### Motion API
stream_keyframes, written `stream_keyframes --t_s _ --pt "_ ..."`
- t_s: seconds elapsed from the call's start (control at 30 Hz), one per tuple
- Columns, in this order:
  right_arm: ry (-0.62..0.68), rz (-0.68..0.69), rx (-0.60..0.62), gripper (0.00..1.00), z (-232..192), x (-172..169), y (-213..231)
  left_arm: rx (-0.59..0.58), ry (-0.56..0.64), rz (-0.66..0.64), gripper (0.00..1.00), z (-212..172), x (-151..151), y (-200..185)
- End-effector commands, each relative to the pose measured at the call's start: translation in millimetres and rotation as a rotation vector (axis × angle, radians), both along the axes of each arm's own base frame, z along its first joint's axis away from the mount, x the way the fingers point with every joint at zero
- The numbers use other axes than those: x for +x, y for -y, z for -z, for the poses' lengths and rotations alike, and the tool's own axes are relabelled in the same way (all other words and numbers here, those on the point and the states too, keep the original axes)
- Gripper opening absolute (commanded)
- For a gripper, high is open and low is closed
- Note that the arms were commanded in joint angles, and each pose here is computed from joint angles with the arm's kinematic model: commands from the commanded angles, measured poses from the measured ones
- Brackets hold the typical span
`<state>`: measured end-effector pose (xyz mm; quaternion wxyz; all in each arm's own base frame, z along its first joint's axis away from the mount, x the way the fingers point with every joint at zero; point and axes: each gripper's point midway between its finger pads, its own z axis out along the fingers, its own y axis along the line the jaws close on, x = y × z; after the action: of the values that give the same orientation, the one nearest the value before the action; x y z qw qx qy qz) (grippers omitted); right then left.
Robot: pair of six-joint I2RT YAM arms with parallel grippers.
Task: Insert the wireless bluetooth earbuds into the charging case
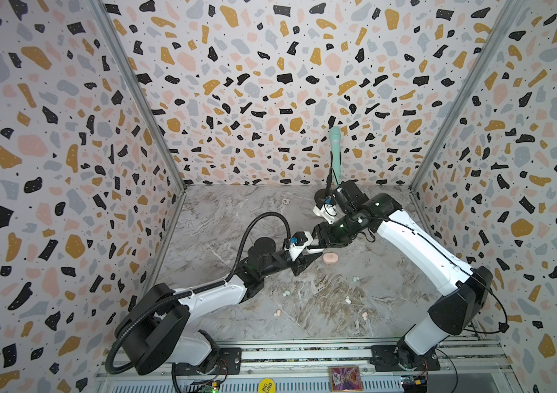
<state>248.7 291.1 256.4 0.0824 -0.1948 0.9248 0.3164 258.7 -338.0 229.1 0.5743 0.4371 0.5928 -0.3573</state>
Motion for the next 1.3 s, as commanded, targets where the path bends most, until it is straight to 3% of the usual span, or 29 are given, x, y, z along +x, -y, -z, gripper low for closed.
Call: stream_keyframes --t_s 0.0,1.27 --pt "0.012 -0.022 0.038 0.48 -8.8 -4.0 -7.7 -0.078 0.072 0.057 0.41 -28.2 -9.3 6.7" --pt "-0.012 -0.009 0.066 0.48 -10.4 -2.6 -9.6 -0.113 0.066 0.083 0.45 -33.9 -13.3 8.5"
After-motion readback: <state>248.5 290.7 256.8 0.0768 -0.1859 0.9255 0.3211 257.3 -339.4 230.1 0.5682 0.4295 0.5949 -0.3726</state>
